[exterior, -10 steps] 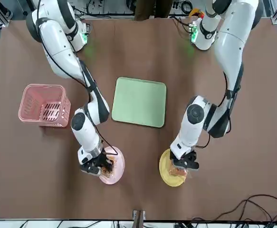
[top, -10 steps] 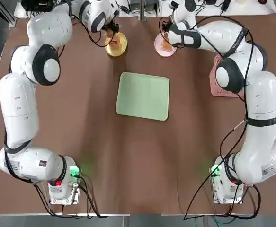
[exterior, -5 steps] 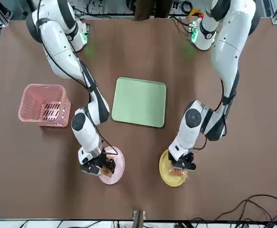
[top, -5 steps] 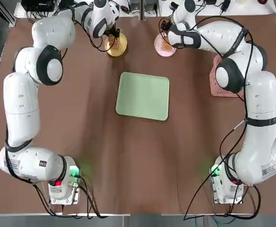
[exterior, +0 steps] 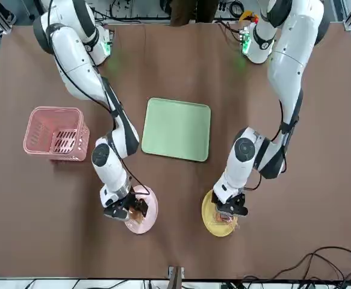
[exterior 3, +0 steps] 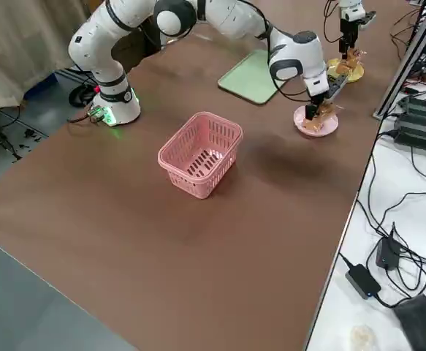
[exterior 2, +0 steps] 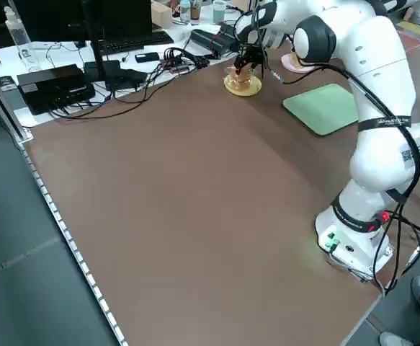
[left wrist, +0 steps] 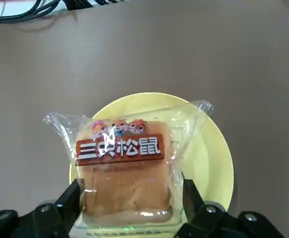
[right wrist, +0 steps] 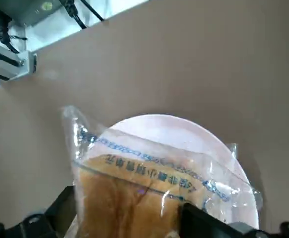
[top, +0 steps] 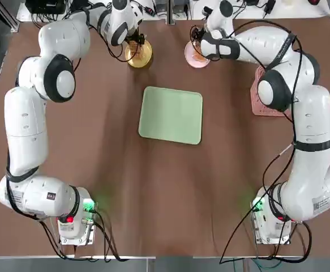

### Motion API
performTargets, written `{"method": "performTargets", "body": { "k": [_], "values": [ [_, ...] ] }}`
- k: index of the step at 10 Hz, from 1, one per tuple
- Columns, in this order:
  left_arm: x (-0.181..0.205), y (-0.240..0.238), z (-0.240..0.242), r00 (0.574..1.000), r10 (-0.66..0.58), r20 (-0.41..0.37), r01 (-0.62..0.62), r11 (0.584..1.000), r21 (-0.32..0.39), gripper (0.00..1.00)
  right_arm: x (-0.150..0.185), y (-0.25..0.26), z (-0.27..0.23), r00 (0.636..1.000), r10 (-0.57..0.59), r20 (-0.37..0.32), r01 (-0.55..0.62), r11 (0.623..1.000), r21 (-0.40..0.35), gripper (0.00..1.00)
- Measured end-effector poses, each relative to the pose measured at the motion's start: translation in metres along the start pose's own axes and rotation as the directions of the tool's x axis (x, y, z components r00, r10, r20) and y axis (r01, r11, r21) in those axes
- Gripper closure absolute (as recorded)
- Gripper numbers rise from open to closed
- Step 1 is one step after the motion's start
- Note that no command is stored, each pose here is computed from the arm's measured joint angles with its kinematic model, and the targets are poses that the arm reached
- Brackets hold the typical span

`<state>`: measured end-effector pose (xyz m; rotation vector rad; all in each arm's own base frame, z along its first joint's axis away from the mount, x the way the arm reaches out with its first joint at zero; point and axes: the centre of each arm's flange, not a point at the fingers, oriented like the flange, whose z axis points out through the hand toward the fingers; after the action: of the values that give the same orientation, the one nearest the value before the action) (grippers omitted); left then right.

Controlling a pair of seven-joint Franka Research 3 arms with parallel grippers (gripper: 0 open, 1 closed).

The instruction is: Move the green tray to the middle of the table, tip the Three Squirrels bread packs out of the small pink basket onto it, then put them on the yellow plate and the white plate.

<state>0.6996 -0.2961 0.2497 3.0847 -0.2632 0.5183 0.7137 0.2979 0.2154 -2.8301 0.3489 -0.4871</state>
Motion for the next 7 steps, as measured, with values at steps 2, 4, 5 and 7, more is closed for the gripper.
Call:
{"method": "performTargets", "body": {
  "k": [2,4,5,7],
  "values": [
    [0.000,0.000,0.000,1.000,-0.001,-0.001,0.001,1.000,0.000,0.04,-0.001,-0.001,-0.004,1.000,-0.002,0.027,0.002,1.000,-0.018,0.02],
    [0.004,-0.004,-0.002,1.000,-0.010,-0.008,0.010,1.000,0.000,0.00,0.001,-0.003,-0.011,0.999,-0.003,0.032,0.004,1.000,-0.022,0.02],
    [0.006,-0.007,-0.004,1.000,-0.015,-0.012,0.015,1.000,0.001,0.00,0.003,-0.004,-0.013,1.000,-0.003,0.029,0.004,1.000,-0.020,0.01],
    [0.014,-0.014,-0.012,0.999,-0.026,-0.028,0.026,1.000,0.002,0.00,0.005,-0.006,-0.019,1.000,-0.004,0.021,0.004,1.000,-0.014,0.01]
  ]
}}
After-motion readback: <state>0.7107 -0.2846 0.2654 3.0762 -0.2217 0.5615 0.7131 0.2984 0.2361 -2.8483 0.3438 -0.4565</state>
